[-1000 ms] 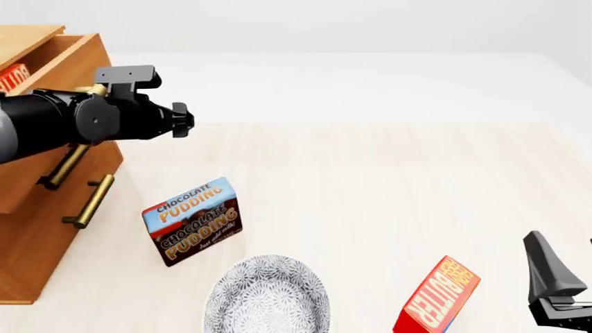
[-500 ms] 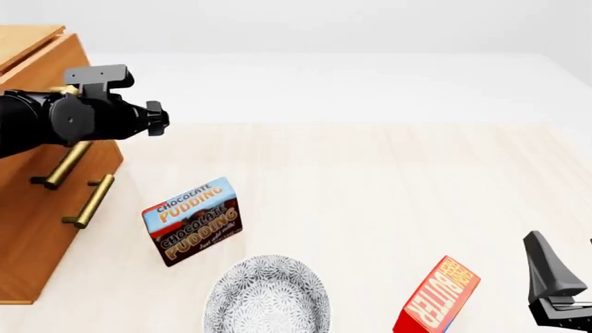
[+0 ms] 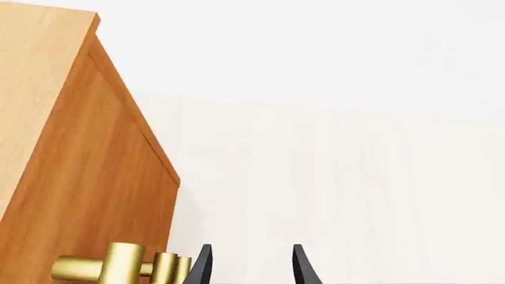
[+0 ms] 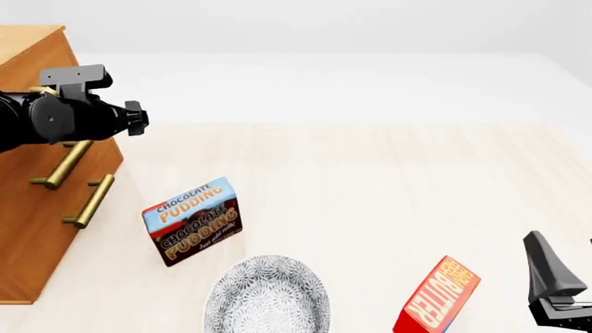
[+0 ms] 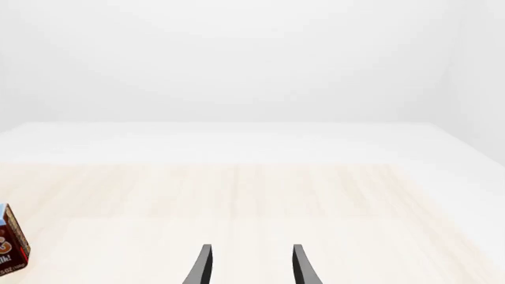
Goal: Put the butter at the front in the top drawer of the cabinet and close it.
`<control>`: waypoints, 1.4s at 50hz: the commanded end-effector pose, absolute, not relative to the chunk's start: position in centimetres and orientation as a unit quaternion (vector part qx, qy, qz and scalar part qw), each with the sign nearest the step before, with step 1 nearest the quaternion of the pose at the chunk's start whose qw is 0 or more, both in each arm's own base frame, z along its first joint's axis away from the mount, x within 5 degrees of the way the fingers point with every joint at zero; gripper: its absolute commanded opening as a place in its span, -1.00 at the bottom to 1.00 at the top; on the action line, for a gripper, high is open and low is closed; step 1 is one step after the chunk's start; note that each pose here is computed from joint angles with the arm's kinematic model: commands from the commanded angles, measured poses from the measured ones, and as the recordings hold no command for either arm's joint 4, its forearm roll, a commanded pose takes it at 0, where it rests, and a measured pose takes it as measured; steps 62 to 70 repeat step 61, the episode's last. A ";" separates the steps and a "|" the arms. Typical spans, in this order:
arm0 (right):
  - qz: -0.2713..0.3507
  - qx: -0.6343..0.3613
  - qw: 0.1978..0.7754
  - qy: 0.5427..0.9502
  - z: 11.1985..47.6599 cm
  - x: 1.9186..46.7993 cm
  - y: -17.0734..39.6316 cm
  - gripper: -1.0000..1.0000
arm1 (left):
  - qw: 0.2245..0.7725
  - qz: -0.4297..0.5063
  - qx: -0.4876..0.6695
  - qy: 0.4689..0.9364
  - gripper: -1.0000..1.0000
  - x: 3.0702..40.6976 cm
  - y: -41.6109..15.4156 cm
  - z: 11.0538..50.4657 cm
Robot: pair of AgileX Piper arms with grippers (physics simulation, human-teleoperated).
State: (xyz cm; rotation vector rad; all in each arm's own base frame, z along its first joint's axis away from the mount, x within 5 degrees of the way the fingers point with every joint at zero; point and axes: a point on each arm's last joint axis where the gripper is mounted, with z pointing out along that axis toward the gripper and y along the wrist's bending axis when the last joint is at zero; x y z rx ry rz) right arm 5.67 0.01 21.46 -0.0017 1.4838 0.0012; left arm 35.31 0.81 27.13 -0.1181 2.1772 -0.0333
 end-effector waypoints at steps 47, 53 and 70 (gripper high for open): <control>0.000 -0.001 0.737 0.676 21.4 5.6 0.0 1.00 | 0.486 -0.062 0.058 0.870 1.00 27.5 -5.4 31.1; 0.000 -0.001 0.737 0.676 21.4 5.6 0.0 1.00 | 0.493 -0.066 0.078 0.864 1.00 25.5 -5.8 31.8; 0.000 -0.001 0.737 0.676 21.4 5.6 0.0 1.00 | 0.498 -0.065 0.092 0.860 1.00 24.0 -5.8 32.8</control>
